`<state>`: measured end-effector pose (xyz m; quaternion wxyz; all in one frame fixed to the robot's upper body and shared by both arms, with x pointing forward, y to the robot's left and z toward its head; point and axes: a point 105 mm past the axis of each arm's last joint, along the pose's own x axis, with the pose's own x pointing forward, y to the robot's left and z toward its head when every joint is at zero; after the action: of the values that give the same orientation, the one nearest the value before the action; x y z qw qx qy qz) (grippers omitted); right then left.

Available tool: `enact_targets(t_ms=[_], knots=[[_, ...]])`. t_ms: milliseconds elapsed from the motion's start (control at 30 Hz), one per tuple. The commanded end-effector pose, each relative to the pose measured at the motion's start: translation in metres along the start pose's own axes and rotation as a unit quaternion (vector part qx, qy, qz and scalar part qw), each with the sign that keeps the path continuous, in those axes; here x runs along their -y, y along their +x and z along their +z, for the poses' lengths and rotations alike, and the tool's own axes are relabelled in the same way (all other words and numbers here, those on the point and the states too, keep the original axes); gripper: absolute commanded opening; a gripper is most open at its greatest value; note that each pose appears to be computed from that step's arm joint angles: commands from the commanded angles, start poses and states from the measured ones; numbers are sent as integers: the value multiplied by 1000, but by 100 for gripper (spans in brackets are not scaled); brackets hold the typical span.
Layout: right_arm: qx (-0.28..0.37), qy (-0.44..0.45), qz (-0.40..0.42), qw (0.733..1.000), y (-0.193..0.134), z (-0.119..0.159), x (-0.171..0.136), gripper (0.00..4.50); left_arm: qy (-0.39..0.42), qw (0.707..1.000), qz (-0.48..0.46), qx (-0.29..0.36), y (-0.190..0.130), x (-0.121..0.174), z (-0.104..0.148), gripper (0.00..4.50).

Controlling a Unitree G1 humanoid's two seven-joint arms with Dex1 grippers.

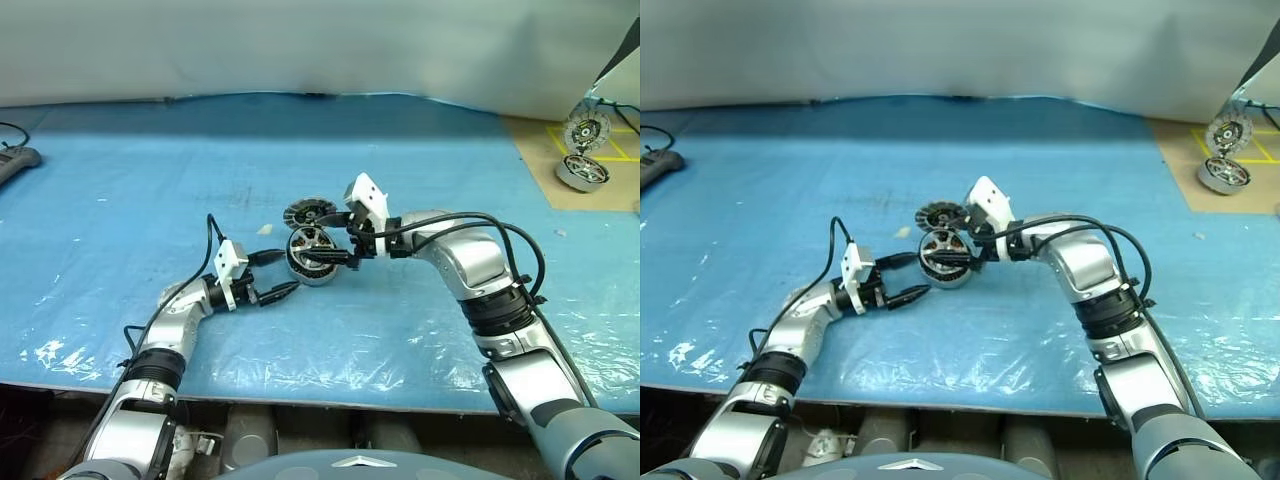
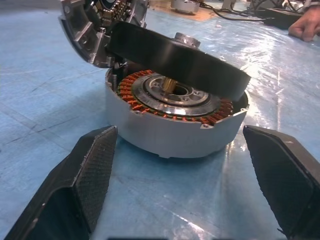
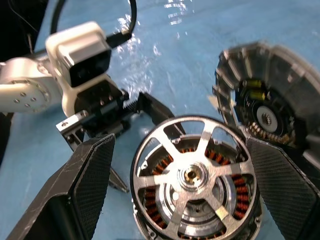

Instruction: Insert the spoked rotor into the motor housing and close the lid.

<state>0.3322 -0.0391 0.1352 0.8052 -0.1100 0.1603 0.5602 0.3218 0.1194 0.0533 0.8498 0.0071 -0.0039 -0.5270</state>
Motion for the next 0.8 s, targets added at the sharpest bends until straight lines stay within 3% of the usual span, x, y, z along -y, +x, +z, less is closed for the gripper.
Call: enact_targets(t_ms=[33, 567, 667, 800], knots=[[-5, -16, -22, 1000, 2, 1, 3, 446, 9, 1000, 11, 9, -3, -7, 7, 433], [-14, -9, -5, 1000, 0, 0, -7, 446, 20, 1000, 6, 18, -3, -4, 11, 433], [-11, -2, -4, 1000, 3, 1, -8, 389, 20, 1000, 5, 19, -2, -4, 12, 433], [-12, 1, 2, 1000, 4, 1, -10, 249, 20, 1000, 5, 19, -1, -4, 13, 433]])
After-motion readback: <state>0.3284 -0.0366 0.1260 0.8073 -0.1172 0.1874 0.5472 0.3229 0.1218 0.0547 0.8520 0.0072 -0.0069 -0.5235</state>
